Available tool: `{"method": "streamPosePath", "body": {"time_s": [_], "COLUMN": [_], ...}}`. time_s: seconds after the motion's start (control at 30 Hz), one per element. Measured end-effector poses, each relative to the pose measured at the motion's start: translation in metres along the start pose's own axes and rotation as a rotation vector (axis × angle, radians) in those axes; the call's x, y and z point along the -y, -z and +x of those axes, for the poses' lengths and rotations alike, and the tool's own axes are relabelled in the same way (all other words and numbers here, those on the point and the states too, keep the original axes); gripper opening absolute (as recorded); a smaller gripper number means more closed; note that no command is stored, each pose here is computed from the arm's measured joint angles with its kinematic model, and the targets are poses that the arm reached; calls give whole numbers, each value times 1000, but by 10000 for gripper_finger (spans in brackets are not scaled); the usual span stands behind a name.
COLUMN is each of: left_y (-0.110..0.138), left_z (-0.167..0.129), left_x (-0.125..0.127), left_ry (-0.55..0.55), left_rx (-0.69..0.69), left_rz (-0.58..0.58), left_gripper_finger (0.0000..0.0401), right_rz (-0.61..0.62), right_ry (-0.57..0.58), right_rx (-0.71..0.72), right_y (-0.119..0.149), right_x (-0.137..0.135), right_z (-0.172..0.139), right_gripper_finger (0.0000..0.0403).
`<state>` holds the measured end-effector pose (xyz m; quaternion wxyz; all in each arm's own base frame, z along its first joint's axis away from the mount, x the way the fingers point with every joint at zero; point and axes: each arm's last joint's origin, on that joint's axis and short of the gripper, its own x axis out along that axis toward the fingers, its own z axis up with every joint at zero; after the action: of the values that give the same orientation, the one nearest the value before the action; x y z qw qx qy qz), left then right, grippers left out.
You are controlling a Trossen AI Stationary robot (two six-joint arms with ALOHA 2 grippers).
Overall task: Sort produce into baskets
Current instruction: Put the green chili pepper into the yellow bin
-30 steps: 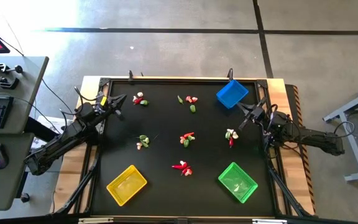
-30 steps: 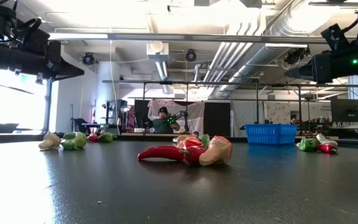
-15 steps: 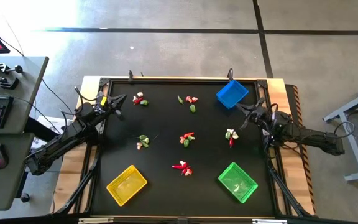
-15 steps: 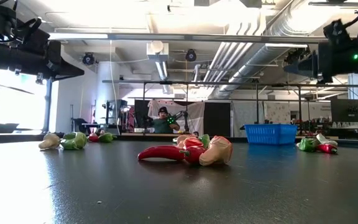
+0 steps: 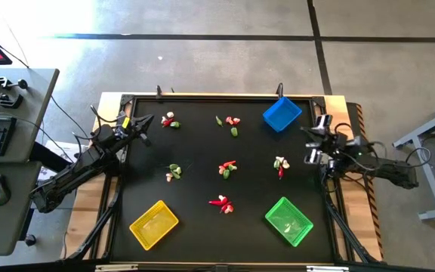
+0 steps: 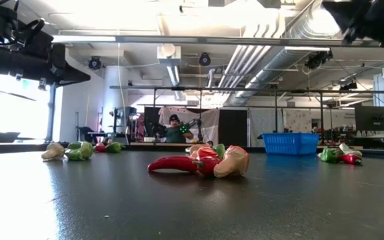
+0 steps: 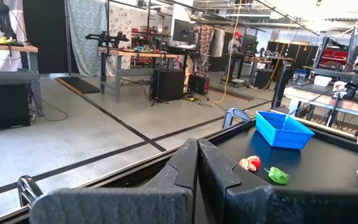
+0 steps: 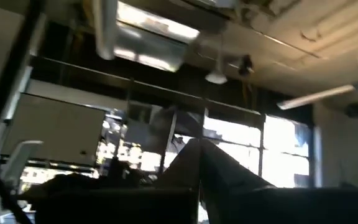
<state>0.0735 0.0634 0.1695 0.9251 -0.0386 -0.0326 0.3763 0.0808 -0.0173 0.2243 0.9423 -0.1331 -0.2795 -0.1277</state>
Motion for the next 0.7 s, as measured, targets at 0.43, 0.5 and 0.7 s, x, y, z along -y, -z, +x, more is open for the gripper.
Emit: {"method": "streamPosePath", "body": {"time_s": [0.43,0.5,0.7], "left_y": [0,0,0], "left_z": [0,0,0], "left_x": [0,0,0], "left_ry": [0,0,0], "left_rx": [0,-1,-1], "left_rz": [0,0,0], "left_gripper_finger": [0,0,0], "right_rz": [108,148,186], "right_ry": [-1,56,78], "right_rx": [-132,-203,-561], "right_y": [9,9,10], "right_x": [-1,1,2], "right_z": [14,22,49], "right_gripper_finger": [0,1,5]}}
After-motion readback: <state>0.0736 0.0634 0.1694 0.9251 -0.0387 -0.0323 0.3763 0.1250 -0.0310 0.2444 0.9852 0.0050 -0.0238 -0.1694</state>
